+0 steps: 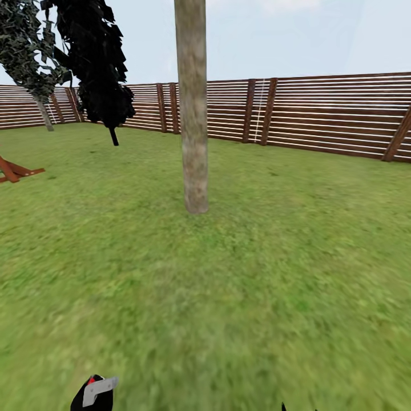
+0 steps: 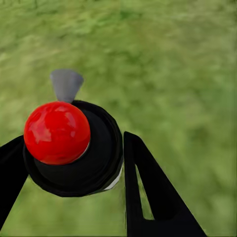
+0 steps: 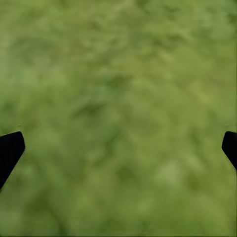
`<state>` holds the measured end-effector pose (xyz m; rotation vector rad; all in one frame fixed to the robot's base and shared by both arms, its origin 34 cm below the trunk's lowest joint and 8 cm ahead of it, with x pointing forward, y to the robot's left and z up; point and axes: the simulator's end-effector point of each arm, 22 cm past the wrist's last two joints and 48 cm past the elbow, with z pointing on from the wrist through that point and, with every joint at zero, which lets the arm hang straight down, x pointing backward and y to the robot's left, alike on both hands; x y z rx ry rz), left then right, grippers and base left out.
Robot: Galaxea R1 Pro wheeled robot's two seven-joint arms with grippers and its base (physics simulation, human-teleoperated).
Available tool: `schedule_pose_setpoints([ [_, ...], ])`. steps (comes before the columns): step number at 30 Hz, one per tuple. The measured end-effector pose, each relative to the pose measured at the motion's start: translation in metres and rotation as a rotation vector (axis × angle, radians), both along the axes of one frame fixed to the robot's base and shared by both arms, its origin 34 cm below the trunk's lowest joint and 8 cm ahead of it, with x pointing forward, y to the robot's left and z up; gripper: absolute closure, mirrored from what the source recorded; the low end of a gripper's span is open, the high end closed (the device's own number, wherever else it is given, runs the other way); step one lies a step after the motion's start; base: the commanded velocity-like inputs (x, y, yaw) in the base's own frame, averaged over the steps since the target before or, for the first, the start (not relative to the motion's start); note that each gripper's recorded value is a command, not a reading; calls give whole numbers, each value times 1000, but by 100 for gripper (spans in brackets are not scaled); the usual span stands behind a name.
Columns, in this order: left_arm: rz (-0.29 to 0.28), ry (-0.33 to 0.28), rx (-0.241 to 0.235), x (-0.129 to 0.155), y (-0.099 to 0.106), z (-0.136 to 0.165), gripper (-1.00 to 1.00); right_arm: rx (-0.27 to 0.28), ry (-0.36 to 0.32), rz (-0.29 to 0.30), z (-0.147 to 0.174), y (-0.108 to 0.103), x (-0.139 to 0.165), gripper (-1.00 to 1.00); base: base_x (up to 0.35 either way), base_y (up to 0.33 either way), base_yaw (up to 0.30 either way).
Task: In the garden, pick up the pesticide atomizer on the floor and spray pesticide onto both trees until each tree trunk is fully covered.
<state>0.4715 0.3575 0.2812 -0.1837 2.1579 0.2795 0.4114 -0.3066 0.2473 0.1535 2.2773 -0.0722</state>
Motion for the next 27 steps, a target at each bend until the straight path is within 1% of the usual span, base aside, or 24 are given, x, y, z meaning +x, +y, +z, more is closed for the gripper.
schedule_pose_setpoints([
  [27, 0, 1, 0, 0, 0, 0, 100, -1, 0, 0, 0, 0, 0, -100, 340, 0, 0],
])
